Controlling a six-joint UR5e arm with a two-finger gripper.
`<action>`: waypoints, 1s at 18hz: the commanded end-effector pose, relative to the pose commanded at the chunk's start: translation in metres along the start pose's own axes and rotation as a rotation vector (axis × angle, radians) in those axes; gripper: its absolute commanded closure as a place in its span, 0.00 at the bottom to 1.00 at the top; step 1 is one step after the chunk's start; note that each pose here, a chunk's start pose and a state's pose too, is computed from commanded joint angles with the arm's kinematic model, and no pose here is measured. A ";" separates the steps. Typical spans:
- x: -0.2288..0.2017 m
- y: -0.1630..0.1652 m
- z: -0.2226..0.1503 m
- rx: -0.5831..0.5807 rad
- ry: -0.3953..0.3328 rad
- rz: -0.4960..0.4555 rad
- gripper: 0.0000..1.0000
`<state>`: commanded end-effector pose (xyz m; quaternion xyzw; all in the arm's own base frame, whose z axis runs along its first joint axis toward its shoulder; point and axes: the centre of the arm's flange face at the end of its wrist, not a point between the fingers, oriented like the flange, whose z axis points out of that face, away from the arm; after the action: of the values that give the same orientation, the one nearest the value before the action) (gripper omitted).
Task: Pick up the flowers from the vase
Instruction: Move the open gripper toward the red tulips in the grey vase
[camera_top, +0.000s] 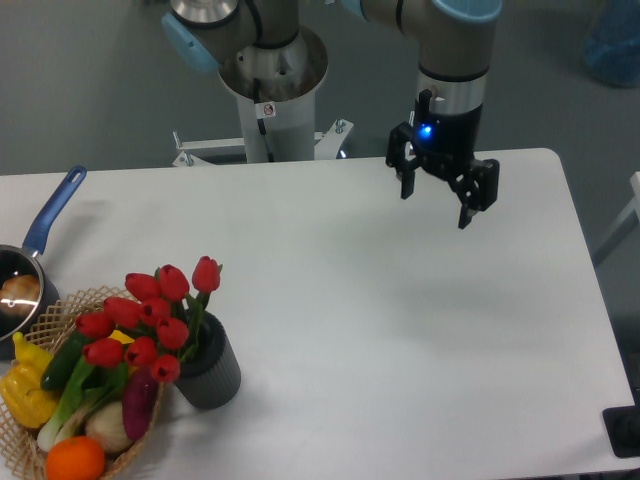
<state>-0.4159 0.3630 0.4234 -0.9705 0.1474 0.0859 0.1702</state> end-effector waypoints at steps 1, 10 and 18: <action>0.000 -0.003 0.000 0.027 0.006 0.000 0.00; 0.009 -0.006 0.011 0.121 0.056 -0.016 0.00; 0.005 -0.004 0.010 0.256 0.081 -0.086 0.00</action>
<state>-0.4112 0.3688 0.4140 -0.9489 0.1220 0.0200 0.2904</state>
